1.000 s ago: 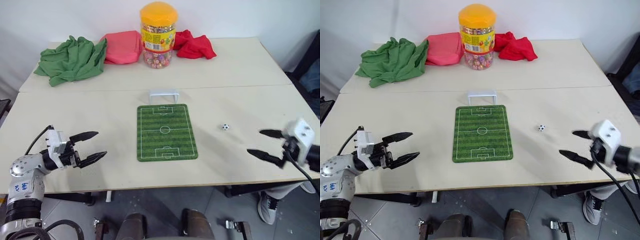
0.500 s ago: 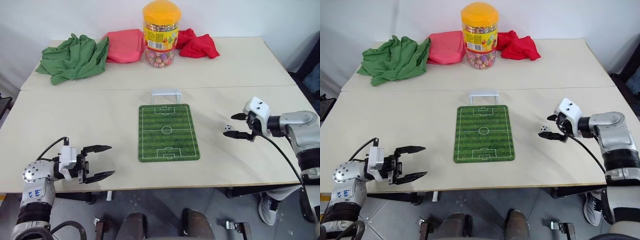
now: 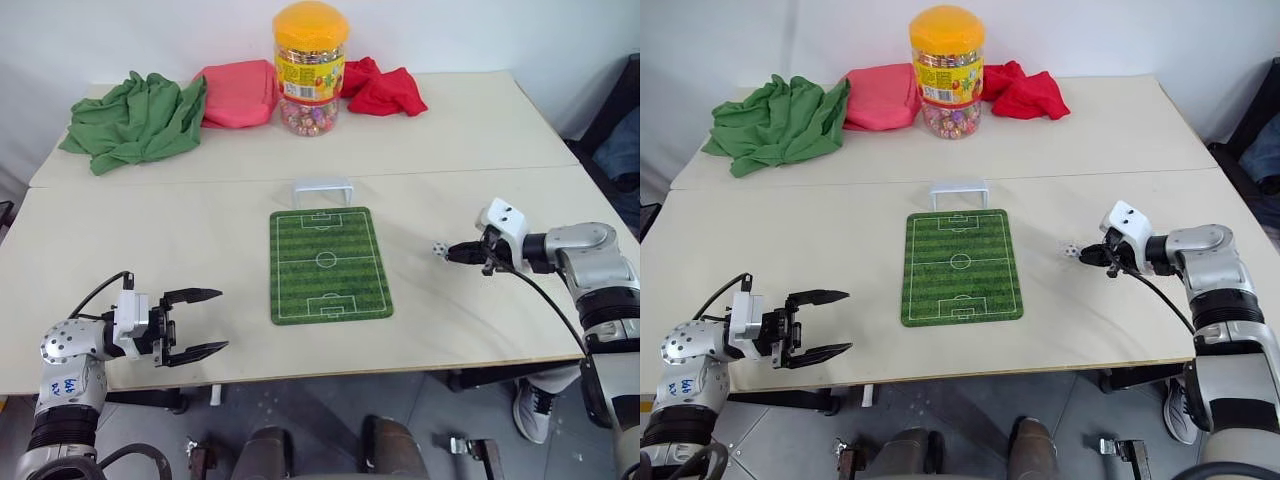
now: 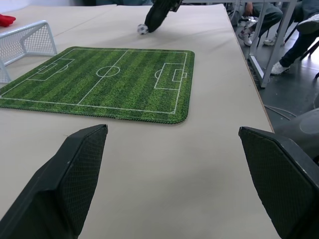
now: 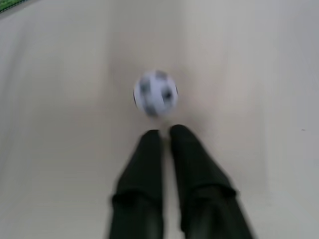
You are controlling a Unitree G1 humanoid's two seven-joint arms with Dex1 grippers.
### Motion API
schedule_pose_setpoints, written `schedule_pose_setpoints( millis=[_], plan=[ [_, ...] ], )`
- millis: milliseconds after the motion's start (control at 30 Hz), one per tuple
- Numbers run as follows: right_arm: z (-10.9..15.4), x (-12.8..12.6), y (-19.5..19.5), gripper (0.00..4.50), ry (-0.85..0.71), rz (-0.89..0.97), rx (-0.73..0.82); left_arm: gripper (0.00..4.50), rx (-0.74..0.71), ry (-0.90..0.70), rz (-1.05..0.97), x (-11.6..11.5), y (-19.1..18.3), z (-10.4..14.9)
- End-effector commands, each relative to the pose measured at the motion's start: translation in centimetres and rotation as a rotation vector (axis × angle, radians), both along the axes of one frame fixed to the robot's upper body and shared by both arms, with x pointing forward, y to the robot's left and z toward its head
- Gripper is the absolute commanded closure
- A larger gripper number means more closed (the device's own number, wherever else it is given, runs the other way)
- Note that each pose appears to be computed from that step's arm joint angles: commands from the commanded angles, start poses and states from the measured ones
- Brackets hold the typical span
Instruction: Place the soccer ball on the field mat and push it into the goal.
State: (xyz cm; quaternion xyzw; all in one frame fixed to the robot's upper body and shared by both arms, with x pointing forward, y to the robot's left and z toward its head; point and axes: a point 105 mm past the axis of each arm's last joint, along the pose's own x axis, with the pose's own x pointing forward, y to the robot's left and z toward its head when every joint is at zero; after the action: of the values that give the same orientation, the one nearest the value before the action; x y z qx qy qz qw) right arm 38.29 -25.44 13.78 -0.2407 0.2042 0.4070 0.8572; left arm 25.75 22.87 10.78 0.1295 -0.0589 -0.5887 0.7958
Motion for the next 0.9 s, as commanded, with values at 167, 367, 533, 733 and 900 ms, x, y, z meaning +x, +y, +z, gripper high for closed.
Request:
schedule_pose_setpoints(
  millis=[167, 367, 533, 733, 900],
  plan=[
    [2.9, -0.2, 0.0, 4.47, -0.098, 0.024, -0.005, 0.0, 0.0, -0.036, -0.057, 0.0, -0.4, 0.8],
    [4.5, 1.0, 3.4, 3.61, -0.14, 0.114, -0.008, 0.0, -0.008, -0.043, -0.041, 0.3, -0.4, 0.9],
    [5.4, 3.6, 6.0, 1.86, -0.202, 0.095, 0.015, 0.0, -0.011, -0.045, -0.033, 0.2, -0.3, 1.0],
    [3.7, 5.1, 8.8, 1.53, -0.158, 0.092, 0.003, 0.0, -0.013, -0.047, -0.011, -0.1, -0.1, 1.1],
    [3.4, 6.1, 11.1, 1.53, -0.197, 0.068, 0.061, 0.0, -0.017, -0.049, 0.013, -0.5, 0.0, 1.1]
  ],
)
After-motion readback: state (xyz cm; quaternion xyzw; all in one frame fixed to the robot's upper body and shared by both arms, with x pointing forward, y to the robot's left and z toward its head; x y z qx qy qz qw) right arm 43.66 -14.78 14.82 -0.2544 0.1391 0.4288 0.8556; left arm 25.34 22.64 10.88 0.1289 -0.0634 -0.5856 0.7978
